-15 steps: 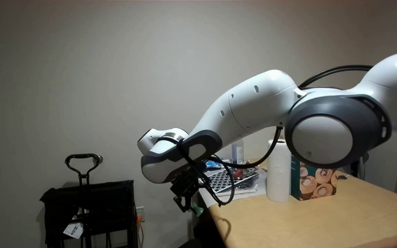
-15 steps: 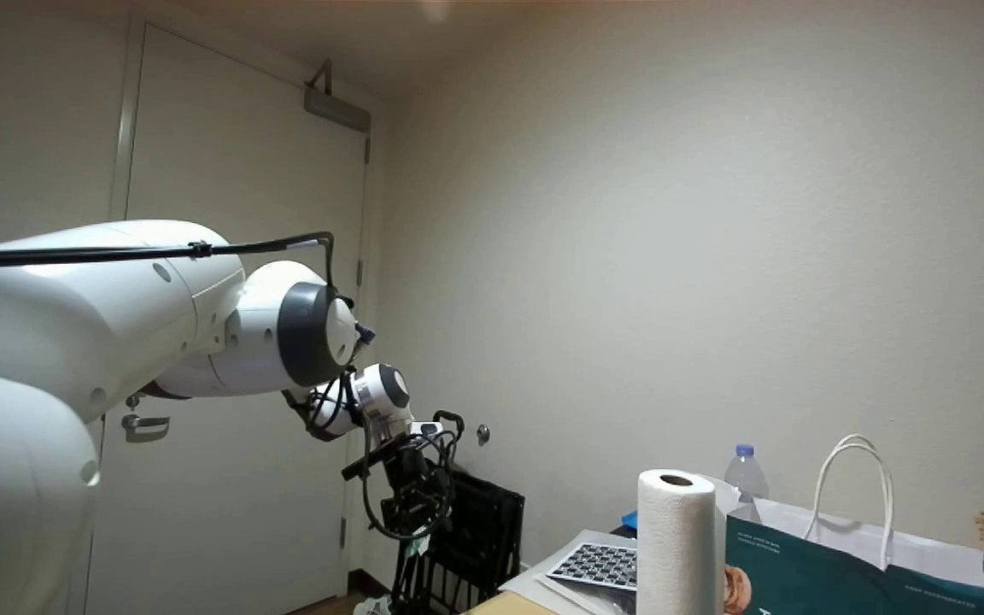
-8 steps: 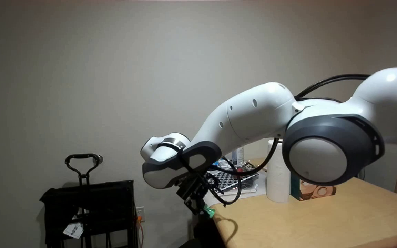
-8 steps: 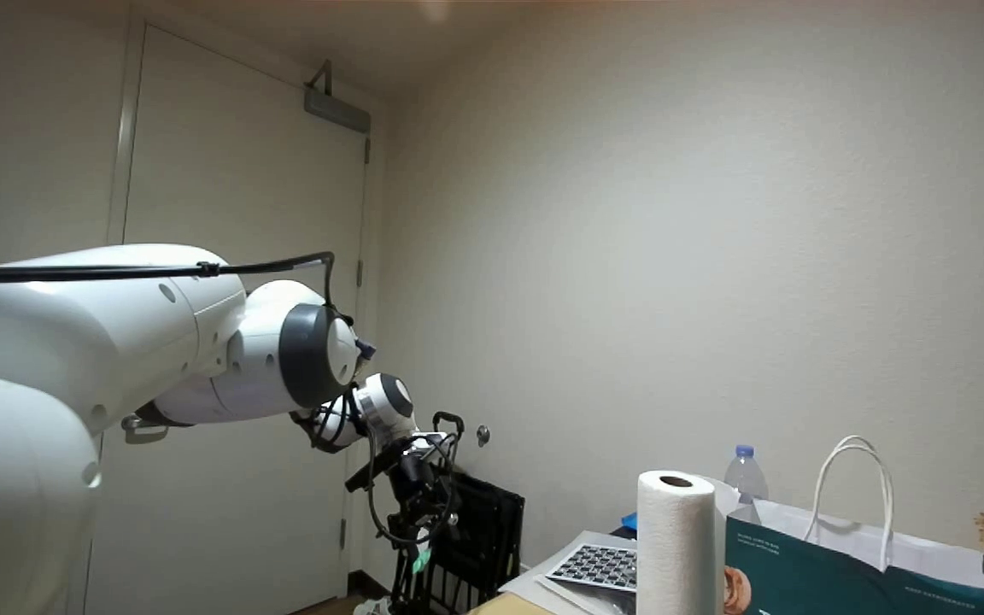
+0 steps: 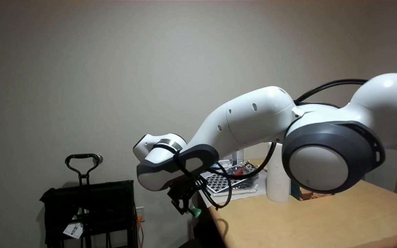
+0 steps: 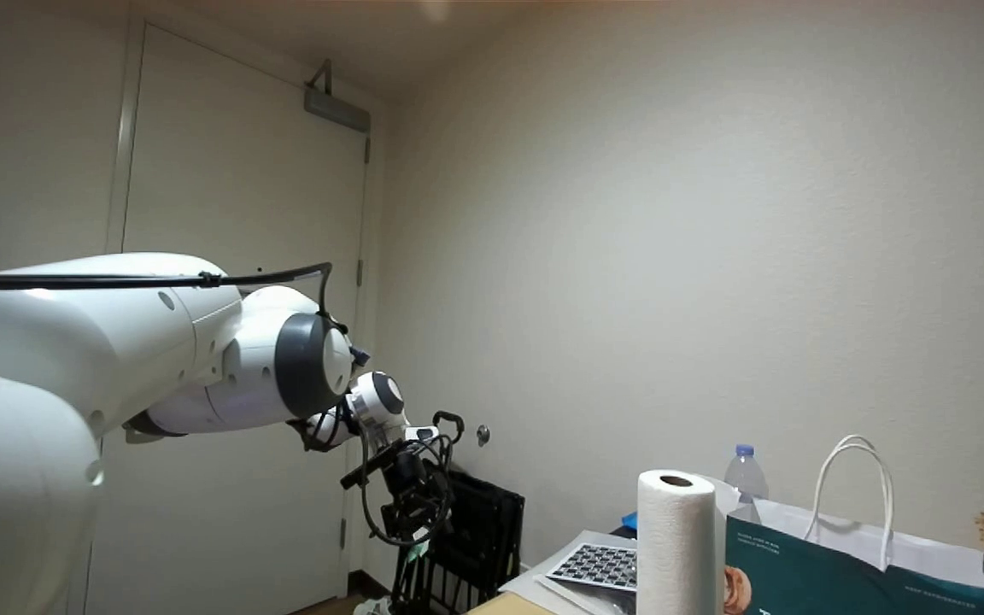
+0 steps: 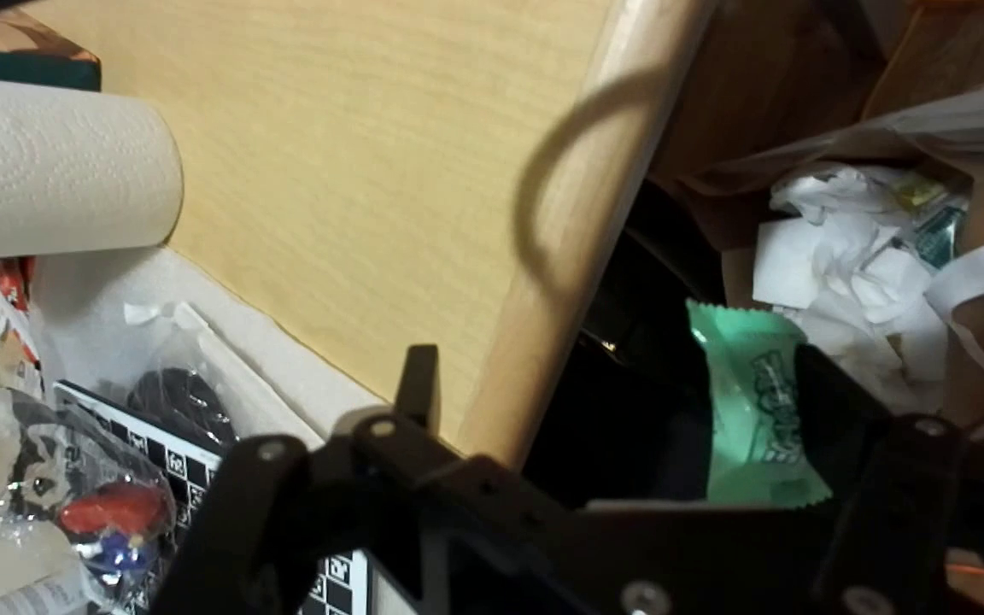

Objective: Remove the green object from the table

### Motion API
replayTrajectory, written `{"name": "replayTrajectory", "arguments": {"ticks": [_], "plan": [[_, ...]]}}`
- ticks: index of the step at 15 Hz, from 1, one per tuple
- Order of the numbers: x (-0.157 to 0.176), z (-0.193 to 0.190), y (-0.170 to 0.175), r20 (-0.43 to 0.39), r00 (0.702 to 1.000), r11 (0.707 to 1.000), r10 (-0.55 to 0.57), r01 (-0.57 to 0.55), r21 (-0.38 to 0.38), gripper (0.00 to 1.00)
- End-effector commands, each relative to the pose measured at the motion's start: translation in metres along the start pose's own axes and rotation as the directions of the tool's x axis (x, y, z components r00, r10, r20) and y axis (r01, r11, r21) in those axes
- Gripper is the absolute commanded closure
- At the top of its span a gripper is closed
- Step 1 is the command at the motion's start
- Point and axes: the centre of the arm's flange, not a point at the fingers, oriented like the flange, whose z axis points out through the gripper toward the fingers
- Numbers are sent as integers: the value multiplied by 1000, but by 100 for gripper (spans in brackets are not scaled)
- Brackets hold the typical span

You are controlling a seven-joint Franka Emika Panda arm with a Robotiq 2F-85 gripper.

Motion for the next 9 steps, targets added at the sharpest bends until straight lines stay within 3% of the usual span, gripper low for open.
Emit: {"name": "replayTrajectory", "arguments": {"ticks": [1, 2, 5, 6, 8, 9], "plan": [[-12, -18, 15, -30, 997, 993, 72, -69, 96, 0], [-8, -12, 7, -24, 998, 997, 52, -50, 51, 0], [-16, -23, 24, -34, 991, 985, 129, -124, 117, 0], [-6, -5, 19, 91, 989, 992, 117, -120, 26, 0], [-20, 3, 35, 163, 976, 986, 147, -157, 50, 0], [-28, -3, 47, 101, 970, 968, 222, -232, 101, 0]]}}
